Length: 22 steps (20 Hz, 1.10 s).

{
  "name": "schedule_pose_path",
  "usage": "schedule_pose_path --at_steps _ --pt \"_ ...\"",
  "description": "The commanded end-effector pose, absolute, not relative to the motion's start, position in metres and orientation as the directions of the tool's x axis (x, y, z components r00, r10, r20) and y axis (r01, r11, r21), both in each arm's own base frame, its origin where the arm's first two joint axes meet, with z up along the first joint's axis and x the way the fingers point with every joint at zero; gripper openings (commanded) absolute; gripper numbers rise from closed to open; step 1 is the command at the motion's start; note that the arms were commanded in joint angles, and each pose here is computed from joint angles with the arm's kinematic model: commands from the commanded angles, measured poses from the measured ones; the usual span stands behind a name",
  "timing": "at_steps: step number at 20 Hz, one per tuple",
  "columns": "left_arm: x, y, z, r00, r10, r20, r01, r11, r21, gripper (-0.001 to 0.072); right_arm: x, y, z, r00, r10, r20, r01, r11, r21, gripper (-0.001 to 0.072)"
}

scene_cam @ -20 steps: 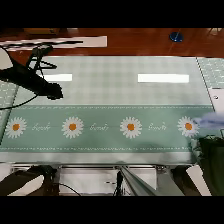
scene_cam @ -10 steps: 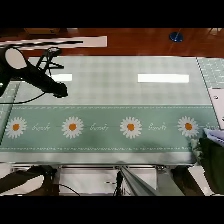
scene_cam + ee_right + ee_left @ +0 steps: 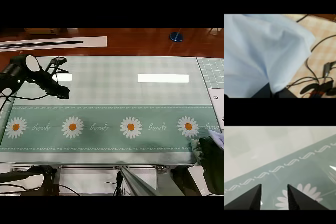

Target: Fold the shirts.

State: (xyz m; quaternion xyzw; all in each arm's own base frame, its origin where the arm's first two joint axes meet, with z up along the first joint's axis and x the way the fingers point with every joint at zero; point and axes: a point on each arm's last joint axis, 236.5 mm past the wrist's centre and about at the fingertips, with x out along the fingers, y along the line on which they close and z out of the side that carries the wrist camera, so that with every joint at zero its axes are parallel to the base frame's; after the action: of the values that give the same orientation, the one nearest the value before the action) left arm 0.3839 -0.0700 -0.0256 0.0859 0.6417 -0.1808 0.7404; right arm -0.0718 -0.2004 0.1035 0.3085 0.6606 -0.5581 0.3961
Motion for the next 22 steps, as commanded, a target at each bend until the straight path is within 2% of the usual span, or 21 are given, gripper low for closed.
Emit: schedule_pose_path --at_steps 1,5,10,11,12,13,15,16,17,18,20,21,22 --pt "0.399 -0.042 -0.030 0.154 -0.143 -0.978 0.299 0.950 -0.092 0.0392 -0.117 -0.195 0.094 -0.689 0.005 -0.725 0.705 0.234 -0.669 0.0031" --pt "0.402 -0.013 -0.029 0.169 -0.131 -0.977 0.207 0.974 -0.094 0.0392 -0.134 -0.195 0.057 -0.761 -0.006 -0.649 0.606 0.349 -0.715 0.0031" --pt "0.409 -0.003 -0.027 0.202 -0.128 -0.971 0.153 0.983 -0.098 0.0392 -0.139 -0.204 0.035 -0.754 -0.058 -0.654 0.592 0.371 -0.716 0.0042" --pt "0.411 -0.004 -0.027 0.210 -0.132 -0.969 0.146 0.984 -0.103 0.0392 -0.141 -0.204 0.030 -0.740 -0.051 -0.670 0.604 0.386 -0.697 0.0284" --pt "0.412 -0.006 -0.026 0.217 -0.138 -0.966 0.144 0.984 -0.109 0.0392 -0.145 -0.201 0.028 -0.733 -0.038 -0.680 0.615 0.392 -0.685 0.0567" --pt "0.413 -0.007 -0.026 0.221 -0.142 -0.965 0.143 0.983 -0.112 0.0392 -0.150 -0.200 0.028 -0.732 -0.030 -0.680 0.624 0.370 -0.688 0.0596" --pt "0.413 -0.006 -0.026 0.221 -0.141 -0.965 0.143 0.983 -0.111 0.0392 -0.163 -0.205 0.033 -0.751 -0.046 -0.658 0.622 0.285 -0.730 0.0592" --pt "0.414 -0.006 -0.026 0.222 -0.142 -0.965 0.143 0.983 -0.111 0.0392 -0.162 -0.211 0.033 -0.743 -0.071 -0.666 0.631 0.259 -0.732 0.0561" --pt "0.415 -0.006 -0.025 0.229 -0.141 -0.963 0.143 0.984 -0.110 0.0392 -0.151 -0.223 0.033 -0.706 -0.114 -0.699 0.667 0.225 -0.710 0.0480" --pt "0.417 -0.007 -0.025 0.238 -0.143 -0.961 0.142 0.984 -0.112 0.0397 -0.131 -0.242 0.034 -0.647 -0.184 -0.740 0.710 0.206 -0.673 0.0456" --pt "0.424 -0.014 -0.022 0.265 -0.173 -0.948 0.139 0.980 -0.140 0.0402 -0.054 -0.299 0.052 -0.430 -0.385 -0.817 0.808 0.240 -0.538 0.0456" --pt "0.428 -0.019 -0.018 0.280 -0.195 -0.940 0.159 0.975 -0.155 0.0455 0.008 -0.331 0.072 -0.256 -0.498 -0.829 0.847 0.298 -0.441 0.0456" --pt "0.435 -0.024 -0.013 0.311 -0.216 -0.925 0.166 0.971 -0.171 0.0623 0.077 -0.353 0.096 -0.064 -0.580 -0.812 0.871 0.365 -0.329 0.0453"
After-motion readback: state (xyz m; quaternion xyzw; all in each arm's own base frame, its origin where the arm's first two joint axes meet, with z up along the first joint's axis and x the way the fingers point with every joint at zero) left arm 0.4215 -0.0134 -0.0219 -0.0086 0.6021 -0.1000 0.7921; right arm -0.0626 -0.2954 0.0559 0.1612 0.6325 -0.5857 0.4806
